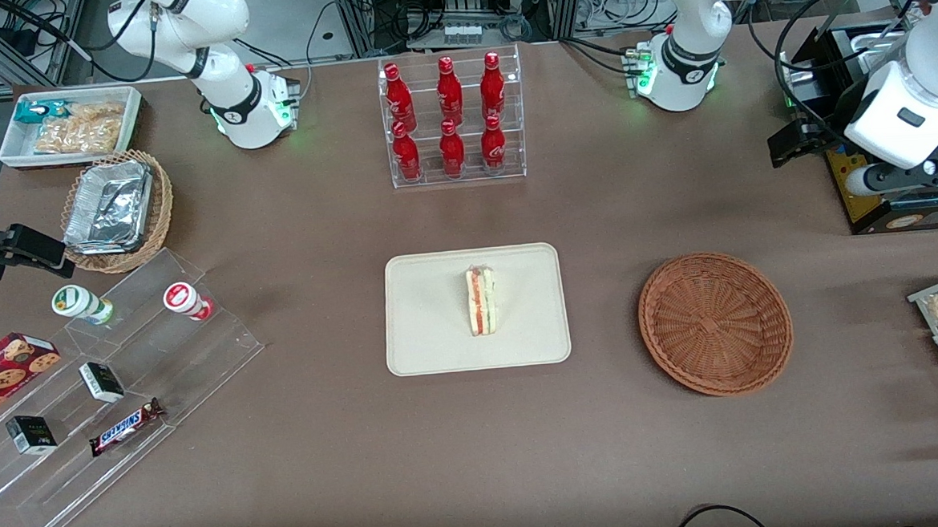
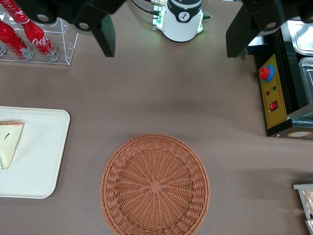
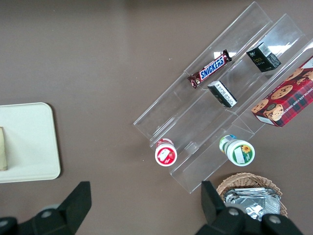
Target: Place sandwich from basket to tray
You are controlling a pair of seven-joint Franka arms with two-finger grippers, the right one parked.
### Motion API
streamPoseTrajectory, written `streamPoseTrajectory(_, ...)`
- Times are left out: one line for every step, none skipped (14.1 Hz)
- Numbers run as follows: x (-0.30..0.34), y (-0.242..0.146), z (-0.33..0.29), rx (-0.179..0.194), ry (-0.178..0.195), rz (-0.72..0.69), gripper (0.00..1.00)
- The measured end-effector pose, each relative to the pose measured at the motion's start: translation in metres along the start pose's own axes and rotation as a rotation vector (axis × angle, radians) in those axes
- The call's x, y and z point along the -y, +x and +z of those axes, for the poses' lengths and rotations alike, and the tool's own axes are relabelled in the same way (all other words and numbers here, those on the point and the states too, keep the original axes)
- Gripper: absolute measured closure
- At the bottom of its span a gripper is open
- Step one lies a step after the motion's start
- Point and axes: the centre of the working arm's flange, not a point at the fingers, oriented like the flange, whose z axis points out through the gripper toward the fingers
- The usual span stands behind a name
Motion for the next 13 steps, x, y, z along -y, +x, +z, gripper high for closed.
streamPoseTrajectory(-0.0032,-0.0009,-0.0001,-0.001,0.001,0.008,0.00)
streamPoseTrajectory(-0.0078,-0.0029,-0.0011,-0.003,0.002,0.018,0.00)
streamPoseTrajectory(-0.0109,-0.0053,-0.0030,-0.007,0.001,0.026,0.00)
streamPoseTrajectory(-0.0120,-0.0076,-0.0051,-0.011,-0.001,0.031,0.00)
streamPoseTrajectory(-0.0102,-0.0087,-0.0059,-0.012,-0.002,0.029,0.00)
streamPoseTrajectory(-0.0076,-0.0090,-0.0043,-0.008,-0.002,0.025,0.00)
streamPoseTrajectory(-0.0056,-0.0093,-0.0025,-0.004,-0.001,0.021,0.00)
streamPoseTrajectory(-0.0045,-0.0092,-0.0020,-0.003,-0.001,0.019,0.00)
streamPoseTrajectory(-0.0039,-0.0091,-0.0021,-0.004,0.000,0.017,0.00)
streamPoseTrajectory(-0.0035,-0.0089,-0.0022,-0.005,0.002,0.016,0.00)
streamPoseTrajectory(-0.0031,-0.0086,-0.0022,-0.007,0.005,0.015,0.00)
streamPoseTrajectory(-0.0026,-0.0084,-0.0023,-0.008,0.005,0.014,0.00)
streamPoseTrajectory(-0.0020,-0.0082,-0.0023,-0.008,0.005,0.013,0.00)
